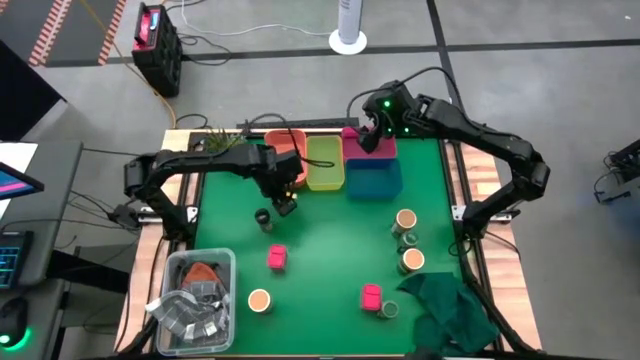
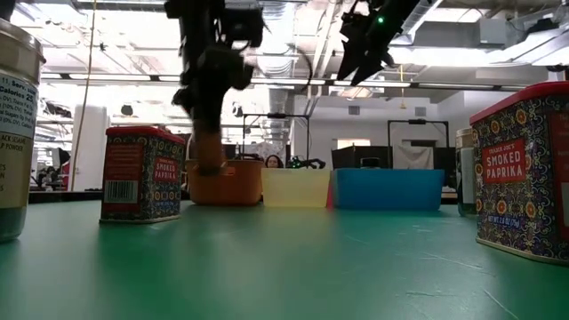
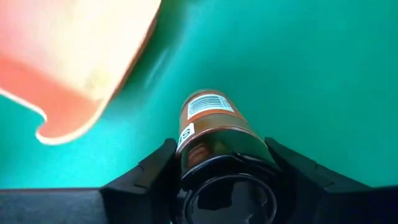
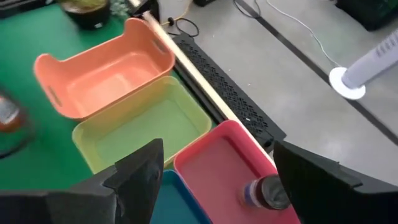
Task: Sort spices by type
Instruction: Put the top black seasoning bottle into the pink bin
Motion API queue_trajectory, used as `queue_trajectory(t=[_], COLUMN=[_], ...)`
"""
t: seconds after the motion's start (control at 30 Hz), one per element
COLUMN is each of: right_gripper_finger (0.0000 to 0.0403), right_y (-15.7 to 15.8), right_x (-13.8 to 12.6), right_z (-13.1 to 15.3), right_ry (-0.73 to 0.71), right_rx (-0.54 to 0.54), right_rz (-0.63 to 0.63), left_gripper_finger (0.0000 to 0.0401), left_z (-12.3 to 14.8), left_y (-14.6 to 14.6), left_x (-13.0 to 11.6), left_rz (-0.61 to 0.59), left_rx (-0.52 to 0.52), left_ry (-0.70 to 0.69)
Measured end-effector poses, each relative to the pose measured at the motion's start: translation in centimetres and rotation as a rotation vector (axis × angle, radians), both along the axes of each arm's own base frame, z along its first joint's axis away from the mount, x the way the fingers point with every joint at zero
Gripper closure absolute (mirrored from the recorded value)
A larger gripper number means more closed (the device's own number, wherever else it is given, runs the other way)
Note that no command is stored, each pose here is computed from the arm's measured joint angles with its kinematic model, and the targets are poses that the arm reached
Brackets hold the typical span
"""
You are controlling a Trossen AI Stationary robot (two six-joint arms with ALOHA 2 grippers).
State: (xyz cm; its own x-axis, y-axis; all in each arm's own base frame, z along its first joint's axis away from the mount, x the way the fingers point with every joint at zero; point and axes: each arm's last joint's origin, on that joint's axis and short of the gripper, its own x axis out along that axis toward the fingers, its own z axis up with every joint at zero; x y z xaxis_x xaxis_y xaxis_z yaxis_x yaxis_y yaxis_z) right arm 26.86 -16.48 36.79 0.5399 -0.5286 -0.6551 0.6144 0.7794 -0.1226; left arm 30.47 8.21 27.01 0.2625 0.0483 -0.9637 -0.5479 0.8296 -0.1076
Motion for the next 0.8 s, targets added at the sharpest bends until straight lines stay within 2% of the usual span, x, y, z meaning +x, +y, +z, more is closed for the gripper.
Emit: queue_trajectory(t=[0.13,0.37,0.5,0.57,0.8], right_gripper_finger=[0.0075,0.0075,0.0075,0.0075,0.0075], right_y=[-0.8,-0.8,-0.2,0.4,2.8], right_x=[-0.8,-2.4,-3.0,-3.3,-4.6], right_z=[-0.3,-1.3,-0.7,-0.3,0.9], right_ry=[0.03,0.132,0.105,0.084,0.067], right_rx=[0.025,0.158,0.181,0.194,0.236], right_rz=[-0.041,-0.13,-0.157,-0.163,-0.156], left_gripper_finger=[0.0203,0.0202,0.0201,0.0201,0.0201], left_z=[2.8,6.0,6.6,6.3,6.4], left_y=[0.5,2.9,5.3,6.5,9.7], left_x=[0.6,1.8,2.2,2.6,6.2], left_rz=[-0.036,-0.018,0.034,0.039,-0.014], left_rx=[0.013,0.109,0.146,0.139,0.14], left_ry=[-0.092,-0.318,-0.394,-0.387,-0.413])
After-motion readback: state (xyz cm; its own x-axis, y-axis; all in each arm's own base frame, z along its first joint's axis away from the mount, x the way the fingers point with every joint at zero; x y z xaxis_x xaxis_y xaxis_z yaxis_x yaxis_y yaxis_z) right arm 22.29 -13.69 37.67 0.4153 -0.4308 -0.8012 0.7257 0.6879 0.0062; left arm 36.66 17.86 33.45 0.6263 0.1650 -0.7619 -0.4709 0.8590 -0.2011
